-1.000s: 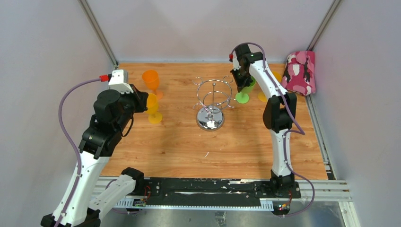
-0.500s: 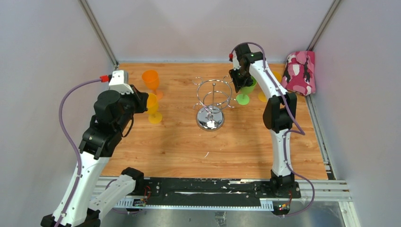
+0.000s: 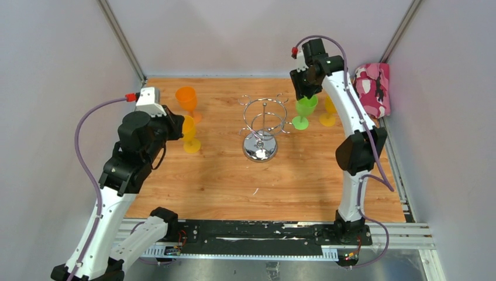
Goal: Take the wine glass off the wine glass rack
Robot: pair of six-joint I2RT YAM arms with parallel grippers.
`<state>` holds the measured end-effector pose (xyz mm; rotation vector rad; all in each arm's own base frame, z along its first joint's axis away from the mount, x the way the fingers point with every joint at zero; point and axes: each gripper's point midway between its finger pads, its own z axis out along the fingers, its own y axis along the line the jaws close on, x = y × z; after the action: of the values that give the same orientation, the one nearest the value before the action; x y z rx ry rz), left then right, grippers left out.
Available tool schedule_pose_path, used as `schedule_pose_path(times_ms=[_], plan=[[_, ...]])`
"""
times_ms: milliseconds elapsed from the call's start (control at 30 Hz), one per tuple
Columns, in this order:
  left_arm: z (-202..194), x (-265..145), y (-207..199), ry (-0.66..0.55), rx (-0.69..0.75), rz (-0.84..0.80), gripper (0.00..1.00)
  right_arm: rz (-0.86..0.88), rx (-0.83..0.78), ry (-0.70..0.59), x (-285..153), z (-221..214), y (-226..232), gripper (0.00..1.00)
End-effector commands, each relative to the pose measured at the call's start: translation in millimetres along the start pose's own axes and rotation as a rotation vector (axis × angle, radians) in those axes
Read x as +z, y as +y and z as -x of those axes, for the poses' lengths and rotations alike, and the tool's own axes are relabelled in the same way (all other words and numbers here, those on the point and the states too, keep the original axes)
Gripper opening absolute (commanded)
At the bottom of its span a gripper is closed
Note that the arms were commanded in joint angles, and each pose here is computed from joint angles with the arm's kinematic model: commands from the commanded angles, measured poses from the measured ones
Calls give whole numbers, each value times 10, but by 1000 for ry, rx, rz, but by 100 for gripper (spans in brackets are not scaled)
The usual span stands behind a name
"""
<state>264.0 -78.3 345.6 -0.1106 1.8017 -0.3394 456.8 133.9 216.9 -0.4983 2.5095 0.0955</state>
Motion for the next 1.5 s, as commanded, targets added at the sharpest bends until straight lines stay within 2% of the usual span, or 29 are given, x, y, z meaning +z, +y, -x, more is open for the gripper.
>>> schedule_pose_path(times_ms=[0, 167, 333, 433, 533, 667, 767, 867, 1200, 1467], plan=[[-39, 74, 38, 7, 2, 20, 3, -26, 8, -55, -307, 60, -25, 47], [-125, 269, 78, 49, 21, 56, 9, -40, 27, -168, -631, 201, -16, 46], [-287, 568, 162, 157, 55, 133, 11, 3, 46, -381, -1130, 305, 195, 45], [-486, 711, 303, 245, 78, 230, 11, 87, 76, -480, -1359, 277, 386, 46], [-608, 762, 490, 309, 119, 353, 12, 148, 80, -525, -1499, 205, 517, 46], [-671, 750, 637, 361, 159, 450, 18, 188, 77, -534, -1534, 118, 628, 46], [-759, 742, 697, 399, 186, 481, 28, 196, 73, -526, -1515, 74, 664, 46], [-900, 790, 721, 446, 200, 485, 34, 199, 75, -528, -1505, 53, 677, 46], [-1231, 949, 742, 545, 211, 491, 36, 196, 71, -570, -1641, 50, 679, 46], [-1393, 1143, 744, 556, 217, 480, 35, 212, 65, -603, -1748, 26, 704, 45]])
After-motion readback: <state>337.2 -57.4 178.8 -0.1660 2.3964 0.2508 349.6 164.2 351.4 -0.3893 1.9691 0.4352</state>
